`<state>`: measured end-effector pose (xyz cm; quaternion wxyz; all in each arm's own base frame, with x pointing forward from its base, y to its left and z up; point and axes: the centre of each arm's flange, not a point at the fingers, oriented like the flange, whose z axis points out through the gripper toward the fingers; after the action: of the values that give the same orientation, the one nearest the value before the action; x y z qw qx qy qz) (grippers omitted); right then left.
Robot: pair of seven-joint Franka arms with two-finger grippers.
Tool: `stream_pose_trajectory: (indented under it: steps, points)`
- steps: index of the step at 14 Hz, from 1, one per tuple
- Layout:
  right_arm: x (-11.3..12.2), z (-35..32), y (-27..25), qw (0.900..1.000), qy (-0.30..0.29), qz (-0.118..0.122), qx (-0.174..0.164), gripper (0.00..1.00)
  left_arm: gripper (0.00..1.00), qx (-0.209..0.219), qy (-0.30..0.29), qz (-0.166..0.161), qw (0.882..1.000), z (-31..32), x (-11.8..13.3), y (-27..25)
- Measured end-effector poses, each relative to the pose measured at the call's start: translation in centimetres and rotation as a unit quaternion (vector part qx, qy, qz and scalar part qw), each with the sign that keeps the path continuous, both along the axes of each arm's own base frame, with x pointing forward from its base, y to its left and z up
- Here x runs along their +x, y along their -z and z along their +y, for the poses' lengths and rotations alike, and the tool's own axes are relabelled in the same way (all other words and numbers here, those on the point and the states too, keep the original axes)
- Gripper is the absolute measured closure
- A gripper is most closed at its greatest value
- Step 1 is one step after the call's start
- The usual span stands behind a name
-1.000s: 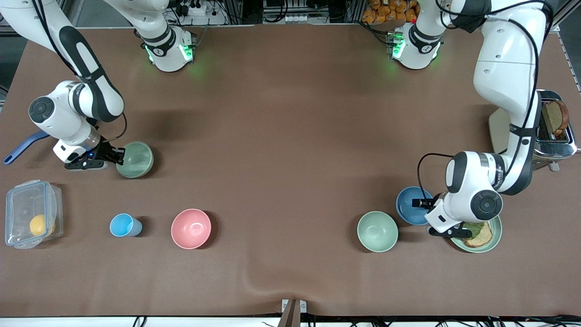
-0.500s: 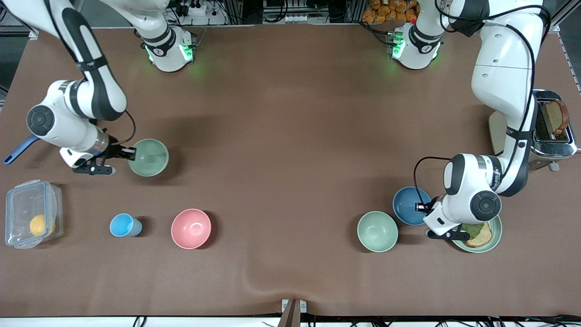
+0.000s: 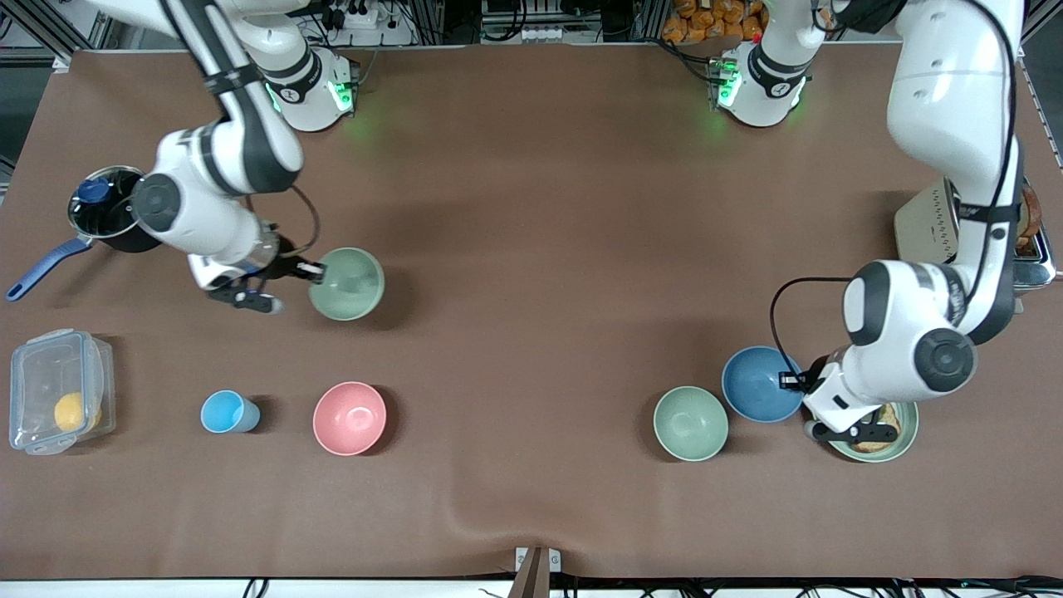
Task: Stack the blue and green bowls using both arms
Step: 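Slide the green bowl to mid-table while the left gripper grasps the blue bowl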
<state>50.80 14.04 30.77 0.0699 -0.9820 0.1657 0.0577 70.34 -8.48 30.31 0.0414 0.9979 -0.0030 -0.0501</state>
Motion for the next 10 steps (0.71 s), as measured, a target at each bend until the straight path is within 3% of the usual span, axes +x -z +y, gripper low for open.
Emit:
stream_pose_trajectory:
  steps: [3, 6, 10]
  points:
    - [-1.6, 6.5, -0.5, 0.999, 0.032, -0.011, 0.005, 0.95, 0.94, -0.038, -0.016, 0.027, 0.999, -4.1, -2.0, -2.6]
    - [-3.7, 12.4, -0.3, 0.998, 0.06, -0.025, 0.01, 0.95, 0.94, -0.047, -0.024, 0.045, 0.998, -9.0, -4.4, -3.0]
    - [-7.3, 19.2, 2.9, 0.996, 0.08, -0.038, 0.018, 0.95, 0.94, -0.05, -0.033, 0.057, 0.997, -12.2, -5.8, -2.7]
